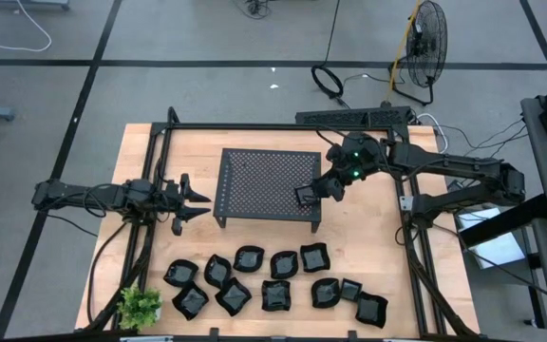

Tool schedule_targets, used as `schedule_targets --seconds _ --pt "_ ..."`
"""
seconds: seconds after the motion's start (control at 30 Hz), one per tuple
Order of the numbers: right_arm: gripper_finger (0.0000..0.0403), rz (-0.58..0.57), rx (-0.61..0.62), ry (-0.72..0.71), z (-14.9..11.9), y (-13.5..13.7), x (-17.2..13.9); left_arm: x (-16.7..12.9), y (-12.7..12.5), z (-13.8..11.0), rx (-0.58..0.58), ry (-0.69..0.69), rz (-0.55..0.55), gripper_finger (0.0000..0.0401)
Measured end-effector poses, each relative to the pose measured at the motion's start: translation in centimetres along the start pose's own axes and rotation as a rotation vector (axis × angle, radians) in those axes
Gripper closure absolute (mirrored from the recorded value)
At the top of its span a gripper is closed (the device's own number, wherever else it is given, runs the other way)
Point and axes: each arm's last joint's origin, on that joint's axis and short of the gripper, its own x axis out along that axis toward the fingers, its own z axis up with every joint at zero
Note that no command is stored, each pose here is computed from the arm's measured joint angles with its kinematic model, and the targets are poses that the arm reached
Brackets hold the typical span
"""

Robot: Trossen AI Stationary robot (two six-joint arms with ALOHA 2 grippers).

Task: Pick & Place Mini shaped plates
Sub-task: Stack the square plate onto the stacked square plate on the shelf

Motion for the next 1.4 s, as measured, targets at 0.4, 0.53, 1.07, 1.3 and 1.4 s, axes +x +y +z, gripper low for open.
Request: schedule_targets --seconds 0.4,0.53,1.07,1.3,1.4 --pt "0.0301 0.059 -0.012 0.000 0.1 0.3 0.0 0.0 0.0 0.0 0.000 0.000 0.000 0.0256" --pt "0.0301 0.079 -0.029 -0.020 0.3 0.7 0.1 0.0 0.0 0.0 0.000 0.000 0.000 0.0256" --pt "0.0299 -0.128 -0.059 0.078 -1.7 0.3 -1.0 0.0 0.0 0.0 0.000 0.000 0.000 0.0256" --pt "0.0270 -0.435 -0.083 0.161 -3.8 -1.5 -1.1 0.0 0.0 0.0 0.000 0.000 0.000 0.0256" --pt "0.0250 -0.438 -0.045 0.143 -5.1 -2.7 0.5 0.0 0.0 0.0 0.000 0.000 0.000 0.0256"
